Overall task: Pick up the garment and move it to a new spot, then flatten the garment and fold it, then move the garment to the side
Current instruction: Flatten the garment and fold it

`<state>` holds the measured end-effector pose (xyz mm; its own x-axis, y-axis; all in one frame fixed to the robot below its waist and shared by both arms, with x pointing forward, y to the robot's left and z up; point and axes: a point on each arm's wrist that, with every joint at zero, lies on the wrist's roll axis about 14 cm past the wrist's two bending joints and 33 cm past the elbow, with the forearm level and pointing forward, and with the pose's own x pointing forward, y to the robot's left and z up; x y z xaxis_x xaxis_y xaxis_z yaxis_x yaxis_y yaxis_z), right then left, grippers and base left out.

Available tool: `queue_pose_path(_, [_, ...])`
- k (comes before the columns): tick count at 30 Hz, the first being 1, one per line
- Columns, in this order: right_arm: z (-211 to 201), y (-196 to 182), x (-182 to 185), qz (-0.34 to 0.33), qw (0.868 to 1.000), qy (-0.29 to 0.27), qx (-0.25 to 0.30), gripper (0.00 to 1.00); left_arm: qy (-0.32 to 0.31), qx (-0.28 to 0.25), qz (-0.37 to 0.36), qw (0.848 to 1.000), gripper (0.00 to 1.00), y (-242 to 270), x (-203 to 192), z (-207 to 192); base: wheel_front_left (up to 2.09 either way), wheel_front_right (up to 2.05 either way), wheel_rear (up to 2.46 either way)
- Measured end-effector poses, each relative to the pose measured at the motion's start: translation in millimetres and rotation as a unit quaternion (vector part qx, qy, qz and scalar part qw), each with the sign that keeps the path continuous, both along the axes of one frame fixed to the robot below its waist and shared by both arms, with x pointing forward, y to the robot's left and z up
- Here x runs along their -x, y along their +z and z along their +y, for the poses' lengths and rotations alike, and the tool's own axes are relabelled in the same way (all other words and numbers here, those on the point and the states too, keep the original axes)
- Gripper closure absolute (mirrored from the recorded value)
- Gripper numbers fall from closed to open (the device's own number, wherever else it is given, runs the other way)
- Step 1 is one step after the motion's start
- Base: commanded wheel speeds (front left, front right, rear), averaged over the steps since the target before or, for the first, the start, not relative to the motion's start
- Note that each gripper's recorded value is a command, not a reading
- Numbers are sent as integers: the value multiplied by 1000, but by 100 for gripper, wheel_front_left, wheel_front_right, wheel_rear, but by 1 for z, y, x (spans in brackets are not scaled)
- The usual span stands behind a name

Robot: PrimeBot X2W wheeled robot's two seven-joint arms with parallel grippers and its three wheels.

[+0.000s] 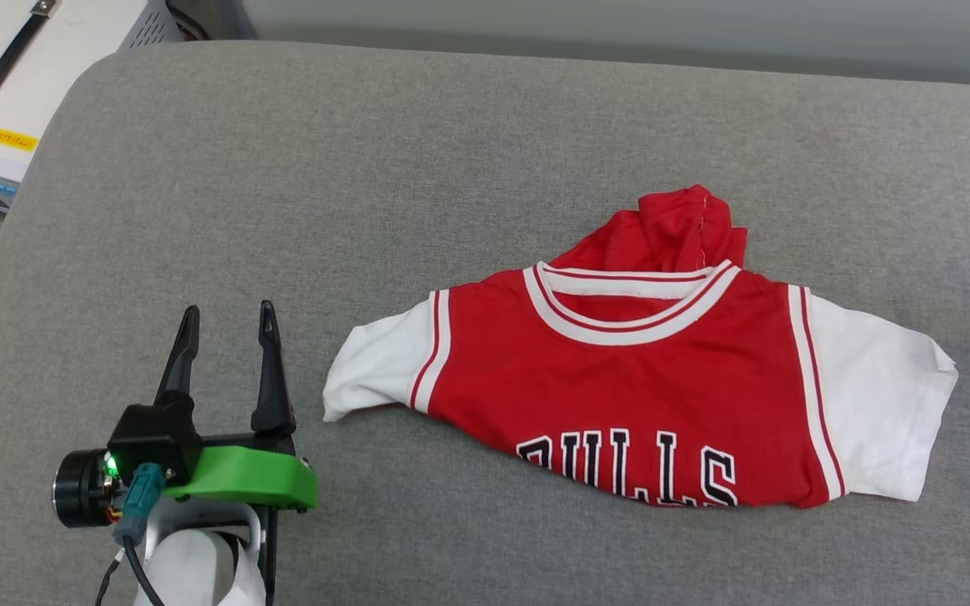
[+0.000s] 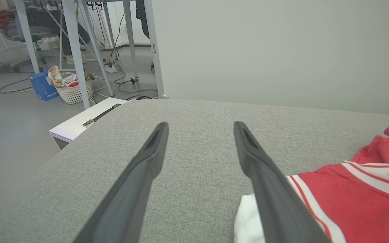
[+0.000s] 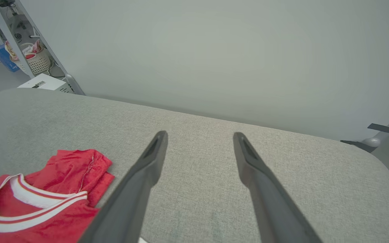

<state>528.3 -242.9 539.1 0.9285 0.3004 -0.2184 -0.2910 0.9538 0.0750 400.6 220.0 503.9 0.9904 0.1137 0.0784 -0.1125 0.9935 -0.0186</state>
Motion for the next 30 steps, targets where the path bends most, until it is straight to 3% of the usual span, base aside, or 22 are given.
queue_pose_path(7, [15,-17,31,142,987,65,38,0,-4,-1,1,1000,0,-1,1,-1,0,0,0])
queue_pose_path(15, [7,-83,61,319,938,81,109,0,-7,0,12,1000,0,-10,-3,-3,0,0,0])
queue_pose_path(26, [23,-177,85,434,888,92,124,0,2,-1,39,999,0,-29,-7,2,0,0,0])
queue_pose_path(30, [23,-183,85,438,884,98,133,0,10,-1,45,999,0,-33,-6,6,0,0,0])
